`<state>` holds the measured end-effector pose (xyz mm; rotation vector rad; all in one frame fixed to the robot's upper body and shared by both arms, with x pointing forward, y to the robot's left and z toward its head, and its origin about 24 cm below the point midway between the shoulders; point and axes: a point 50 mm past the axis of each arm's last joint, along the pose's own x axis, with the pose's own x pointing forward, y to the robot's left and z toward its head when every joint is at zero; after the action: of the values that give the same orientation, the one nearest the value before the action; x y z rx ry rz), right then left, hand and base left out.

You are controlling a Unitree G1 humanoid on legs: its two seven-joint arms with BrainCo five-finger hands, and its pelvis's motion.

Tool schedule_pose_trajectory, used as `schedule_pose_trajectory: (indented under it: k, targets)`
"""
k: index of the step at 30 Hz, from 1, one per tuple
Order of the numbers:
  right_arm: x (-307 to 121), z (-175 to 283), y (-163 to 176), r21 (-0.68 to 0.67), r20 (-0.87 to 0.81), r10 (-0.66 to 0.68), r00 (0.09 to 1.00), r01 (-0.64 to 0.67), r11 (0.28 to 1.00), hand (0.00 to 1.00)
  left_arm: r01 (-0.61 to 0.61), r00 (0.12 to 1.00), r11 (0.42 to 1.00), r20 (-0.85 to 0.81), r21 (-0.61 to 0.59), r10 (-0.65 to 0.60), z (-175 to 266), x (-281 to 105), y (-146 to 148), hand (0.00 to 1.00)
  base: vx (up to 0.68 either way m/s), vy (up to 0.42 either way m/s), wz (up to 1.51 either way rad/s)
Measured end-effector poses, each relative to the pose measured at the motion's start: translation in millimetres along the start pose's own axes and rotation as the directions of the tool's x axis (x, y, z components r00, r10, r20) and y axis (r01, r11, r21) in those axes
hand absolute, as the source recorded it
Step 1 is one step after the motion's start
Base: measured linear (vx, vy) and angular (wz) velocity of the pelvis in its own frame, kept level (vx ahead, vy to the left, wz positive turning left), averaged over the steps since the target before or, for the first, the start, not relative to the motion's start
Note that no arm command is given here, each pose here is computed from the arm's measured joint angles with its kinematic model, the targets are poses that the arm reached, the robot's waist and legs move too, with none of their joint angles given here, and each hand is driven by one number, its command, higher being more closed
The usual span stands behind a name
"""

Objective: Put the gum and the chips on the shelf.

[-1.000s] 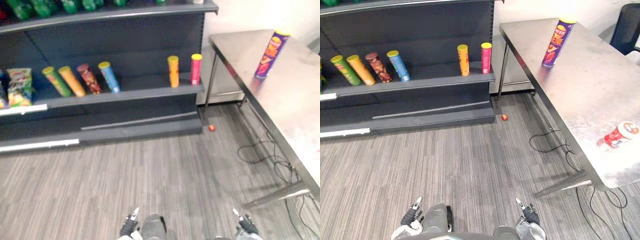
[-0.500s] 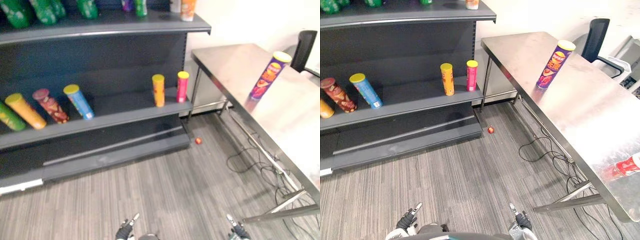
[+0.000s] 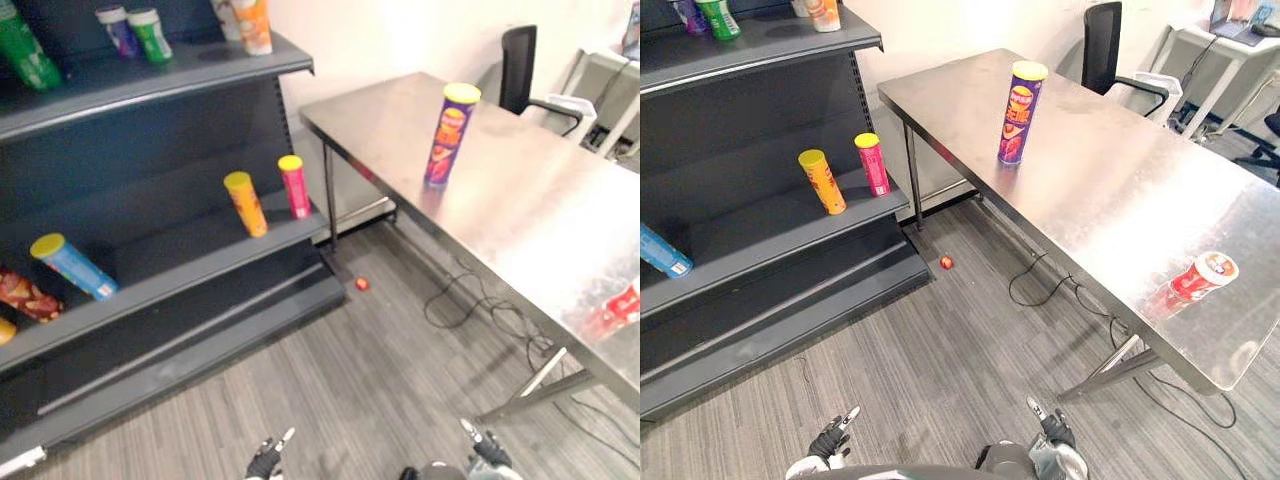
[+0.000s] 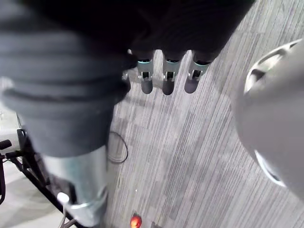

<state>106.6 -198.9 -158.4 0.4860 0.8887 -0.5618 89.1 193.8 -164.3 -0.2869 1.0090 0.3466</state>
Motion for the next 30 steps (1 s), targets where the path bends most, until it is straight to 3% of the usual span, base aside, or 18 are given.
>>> schedule_pose_trajectory:
  k: [15,21,30]
  targets:
    - [-8,-18,-17,0.001,-0.058,-0.042,0.997,0.042,0.999,0.00,-0.025,1.000,1.000,-0.010,0.000,0.025,2,0,10,0.00,0.05,0.012,-0.33]
    - [-11,-9,-48,0.081,-0.028,-0.149,0.988,0.151,0.985,0.00,-0.029,1.000,0.987,-0.002,-0.160,0.029,-3,-1,1,0.00,0.24,-0.036,-1.14]
    - [-13,-19,-45,0.154,-0.060,-0.179,0.982,0.186,0.970,0.00,-0.034,0.999,0.976,0.002,-0.215,0.035,-9,-4,1,0.00,0.18,0.211,-0.94]
